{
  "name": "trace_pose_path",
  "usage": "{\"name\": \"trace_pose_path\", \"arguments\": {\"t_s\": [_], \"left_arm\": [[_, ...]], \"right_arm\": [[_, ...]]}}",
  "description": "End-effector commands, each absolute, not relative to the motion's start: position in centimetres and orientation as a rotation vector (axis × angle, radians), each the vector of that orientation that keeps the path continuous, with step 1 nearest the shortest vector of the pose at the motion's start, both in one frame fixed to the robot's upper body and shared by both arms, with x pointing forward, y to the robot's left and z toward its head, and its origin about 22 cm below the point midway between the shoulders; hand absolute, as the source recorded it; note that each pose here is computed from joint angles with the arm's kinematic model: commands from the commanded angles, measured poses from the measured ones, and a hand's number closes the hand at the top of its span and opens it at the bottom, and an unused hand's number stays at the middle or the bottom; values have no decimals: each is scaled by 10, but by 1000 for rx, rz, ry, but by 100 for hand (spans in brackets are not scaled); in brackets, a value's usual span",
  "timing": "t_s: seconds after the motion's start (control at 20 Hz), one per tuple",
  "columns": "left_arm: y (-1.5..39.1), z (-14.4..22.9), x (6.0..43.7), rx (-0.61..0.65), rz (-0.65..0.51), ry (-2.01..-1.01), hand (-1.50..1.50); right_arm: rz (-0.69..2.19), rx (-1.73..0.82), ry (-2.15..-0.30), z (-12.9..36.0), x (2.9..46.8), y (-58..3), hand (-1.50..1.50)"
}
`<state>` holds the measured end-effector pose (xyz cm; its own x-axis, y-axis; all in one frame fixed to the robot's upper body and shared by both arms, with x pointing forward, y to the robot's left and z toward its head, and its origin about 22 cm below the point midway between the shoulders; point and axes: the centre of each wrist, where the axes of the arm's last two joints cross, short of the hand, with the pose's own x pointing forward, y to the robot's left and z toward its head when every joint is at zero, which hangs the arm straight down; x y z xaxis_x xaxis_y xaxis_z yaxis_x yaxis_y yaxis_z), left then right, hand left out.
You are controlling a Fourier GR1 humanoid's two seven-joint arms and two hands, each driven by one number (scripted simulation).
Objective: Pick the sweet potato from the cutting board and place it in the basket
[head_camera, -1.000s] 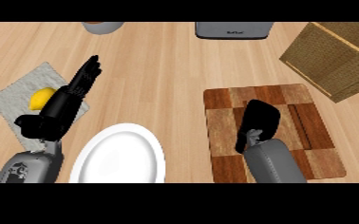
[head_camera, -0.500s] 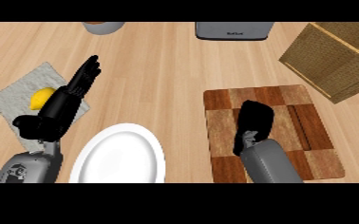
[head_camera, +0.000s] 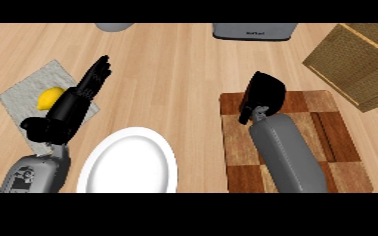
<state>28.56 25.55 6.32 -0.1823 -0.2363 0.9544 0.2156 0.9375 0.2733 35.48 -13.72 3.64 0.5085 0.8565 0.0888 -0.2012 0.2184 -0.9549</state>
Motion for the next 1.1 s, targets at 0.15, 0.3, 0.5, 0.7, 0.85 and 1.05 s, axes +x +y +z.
{"name": "trace_pose_path", "arguments": {"t_s": [0.15,0.3,0.5,0.7,0.85,1.05], "left_arm": [[252,61,291,9,-422,-1696,0],[253,58,289,13,-399,-1696,0],[258,56,286,23,-384,-1687,0],[261,56,289,36,-400,-1704,0],[275,61,279,36,-385,-1689,0],[270,65,294,30,-380,-1694,0]], "right_arm": [[467,-996,-1028,62,383,-132,150],[319,-993,-1203,96,391,-120,150],[167,-990,-1467,132,376,-100,150],[59,-1020,-1528,175,375,-79,150],[27,-1045,-1486,172,359,-90,150],[6,-1121,-1437,216,379,-99,150]]}}
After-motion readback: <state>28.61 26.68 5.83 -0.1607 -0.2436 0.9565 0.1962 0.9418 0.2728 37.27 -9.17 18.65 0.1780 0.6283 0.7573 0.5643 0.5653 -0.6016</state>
